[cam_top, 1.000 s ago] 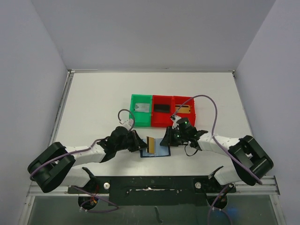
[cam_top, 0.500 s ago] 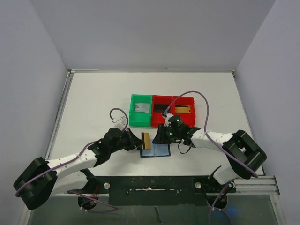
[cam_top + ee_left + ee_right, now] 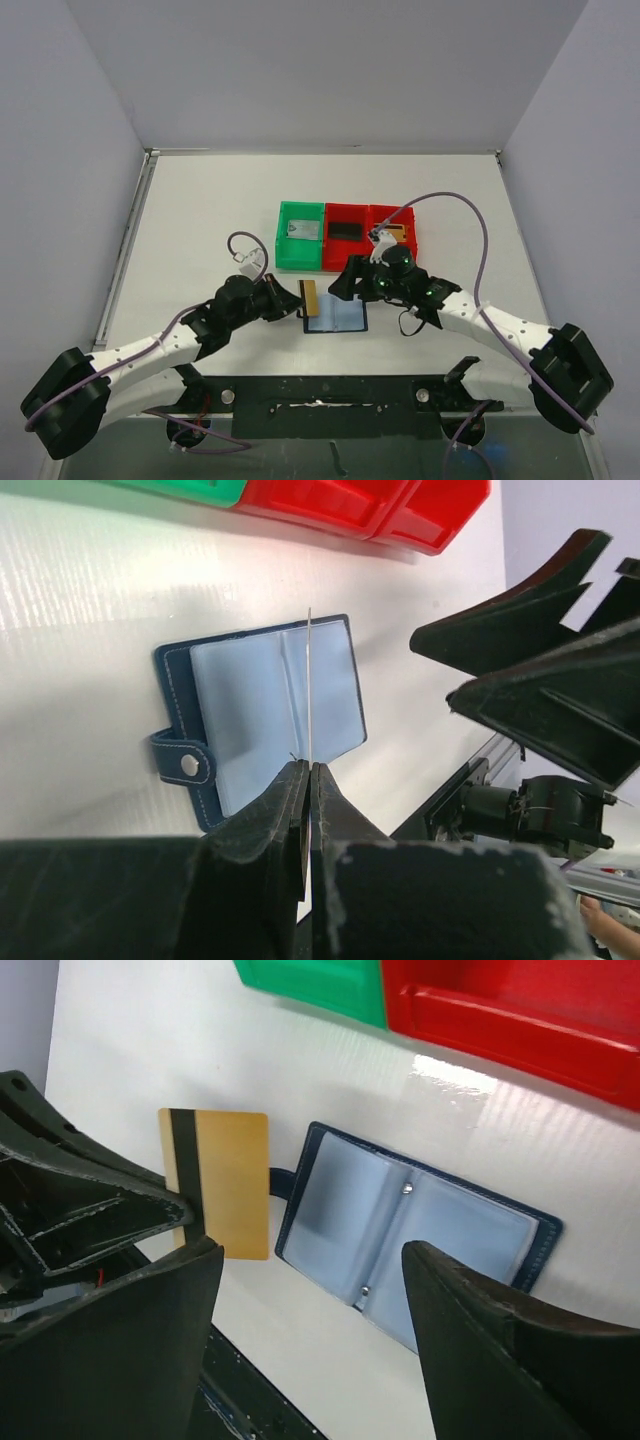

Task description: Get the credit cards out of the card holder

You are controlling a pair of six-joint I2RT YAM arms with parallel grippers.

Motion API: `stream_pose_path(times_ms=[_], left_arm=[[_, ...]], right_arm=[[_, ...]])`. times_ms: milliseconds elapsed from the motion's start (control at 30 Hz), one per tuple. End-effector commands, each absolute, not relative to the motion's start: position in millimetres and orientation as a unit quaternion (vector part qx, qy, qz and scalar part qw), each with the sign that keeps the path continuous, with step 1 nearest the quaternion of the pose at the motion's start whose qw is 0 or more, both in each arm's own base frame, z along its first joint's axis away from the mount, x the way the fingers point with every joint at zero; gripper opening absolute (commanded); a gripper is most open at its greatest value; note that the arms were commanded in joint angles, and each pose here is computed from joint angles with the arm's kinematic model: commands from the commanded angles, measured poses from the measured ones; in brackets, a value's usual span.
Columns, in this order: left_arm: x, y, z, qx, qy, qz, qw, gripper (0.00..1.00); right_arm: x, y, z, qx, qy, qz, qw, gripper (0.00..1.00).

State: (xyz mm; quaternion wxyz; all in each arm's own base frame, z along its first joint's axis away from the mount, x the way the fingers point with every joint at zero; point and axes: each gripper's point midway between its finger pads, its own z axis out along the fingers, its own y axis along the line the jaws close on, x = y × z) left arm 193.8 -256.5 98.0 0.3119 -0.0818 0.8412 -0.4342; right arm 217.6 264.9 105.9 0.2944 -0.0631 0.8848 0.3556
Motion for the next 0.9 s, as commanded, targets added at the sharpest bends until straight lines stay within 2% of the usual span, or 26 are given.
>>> stream_pose_path(times_ms=[0,133,200,267,433,533,667,867], left_arm=[[202.8,-265.4,135.2,-0.063,0.800,-0.478,0.357,0.00],[202.0,-274.7,151.9,-0.047,0.782,-0.505,0.363,0.00],[200.7,-278.8,157.2,-0.038,0.777,-0.513,0.364,0.00],[199.6,-281.4,159.8,-0.034,0.774,-0.519,0.362,0.00],[196.1,-287.6,164.8,-0.022,0.767,-0.532,0.358,0.00],[191.8,-293.5,173.3,-0.010,0.754,-0.553,0.355,0.00],[187.0,-301.8,189.1,0.004,0.731,-0.585,0.352,0.00],[180.8,-311.1,210.0,0.012,0.697,-0.629,0.343,0.00]], right_arm=[[229.9,250.2,124.7,-0.025,0.857,0.386,0.341,0.77],[227.6,241.6,136.9,-0.010,0.829,0.432,0.355,0.86],[229.6,237.4,140.0,-0.007,0.818,0.441,0.369,0.96],[230.4,234.5,142.9,-0.003,0.801,0.451,0.394,1.00],[223.8,227.6,161.7,-0.003,0.743,0.491,0.455,0.98],[231.9,217.3,169.2,0.010,0.744,0.468,0.476,0.98],[229.5,218.2,174.0,0.011,0.737,0.487,0.468,0.98],[203.2,245.4,191.0,-0.085,0.696,0.564,0.436,0.99]])
